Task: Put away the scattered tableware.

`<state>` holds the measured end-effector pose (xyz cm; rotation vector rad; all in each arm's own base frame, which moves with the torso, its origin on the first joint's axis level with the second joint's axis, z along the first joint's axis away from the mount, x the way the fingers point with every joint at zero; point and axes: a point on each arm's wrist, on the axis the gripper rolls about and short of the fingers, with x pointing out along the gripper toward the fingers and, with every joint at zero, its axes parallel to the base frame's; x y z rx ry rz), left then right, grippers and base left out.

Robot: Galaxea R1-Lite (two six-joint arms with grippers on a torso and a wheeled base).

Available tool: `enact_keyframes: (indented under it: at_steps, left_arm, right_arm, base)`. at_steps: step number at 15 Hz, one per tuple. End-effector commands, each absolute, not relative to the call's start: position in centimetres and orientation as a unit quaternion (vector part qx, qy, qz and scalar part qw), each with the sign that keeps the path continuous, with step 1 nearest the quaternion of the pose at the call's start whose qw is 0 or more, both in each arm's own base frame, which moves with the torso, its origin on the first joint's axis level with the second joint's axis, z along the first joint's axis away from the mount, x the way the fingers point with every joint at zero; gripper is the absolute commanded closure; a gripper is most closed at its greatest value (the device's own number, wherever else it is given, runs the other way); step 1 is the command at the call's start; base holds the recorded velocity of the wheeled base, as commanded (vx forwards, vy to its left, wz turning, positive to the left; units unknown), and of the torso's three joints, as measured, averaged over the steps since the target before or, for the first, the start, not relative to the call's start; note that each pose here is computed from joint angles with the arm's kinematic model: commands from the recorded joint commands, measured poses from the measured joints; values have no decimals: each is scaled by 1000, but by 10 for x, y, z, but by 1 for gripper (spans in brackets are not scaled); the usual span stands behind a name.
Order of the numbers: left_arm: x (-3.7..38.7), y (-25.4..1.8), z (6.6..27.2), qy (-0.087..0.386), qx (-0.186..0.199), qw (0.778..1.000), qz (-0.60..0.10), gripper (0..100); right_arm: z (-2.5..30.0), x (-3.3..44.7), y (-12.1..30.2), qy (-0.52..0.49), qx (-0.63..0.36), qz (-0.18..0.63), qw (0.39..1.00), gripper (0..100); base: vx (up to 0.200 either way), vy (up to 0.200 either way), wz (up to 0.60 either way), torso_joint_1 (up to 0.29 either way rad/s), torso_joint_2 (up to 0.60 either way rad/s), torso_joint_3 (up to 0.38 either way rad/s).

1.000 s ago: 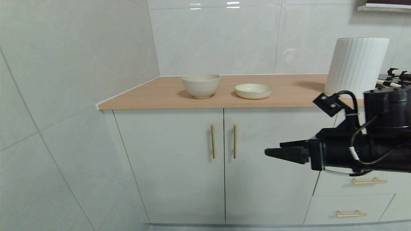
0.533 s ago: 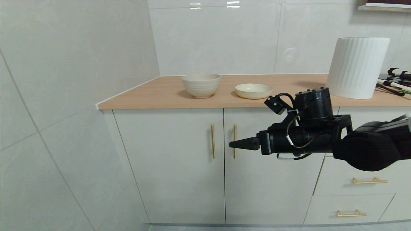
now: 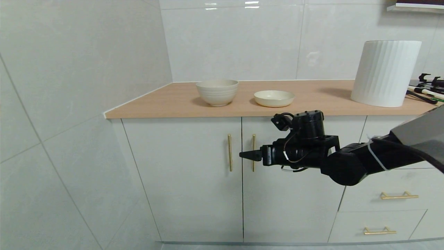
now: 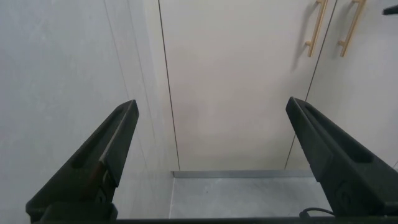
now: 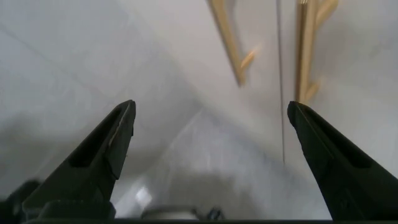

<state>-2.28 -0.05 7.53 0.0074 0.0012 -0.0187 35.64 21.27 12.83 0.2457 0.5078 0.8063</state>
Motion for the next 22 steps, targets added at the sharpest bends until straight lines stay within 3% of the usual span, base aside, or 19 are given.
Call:
enact_keyframes:
  at_steps: [1, 22]
  left_arm:
    - [-23, -1, 75, 1, 4, 1000, -9, 0]
    - [-23, -1, 75, 1, 4, 1000, -9, 0]
  right_arm:
    - [106, 373, 214, 251, 135, 374, 883, 0]
    - [81, 403, 229, 204, 191, 366, 887, 0]
  base:
    - [0, 0, 0, 0, 0, 0]
    - [0, 0, 0, 0, 0, 0]
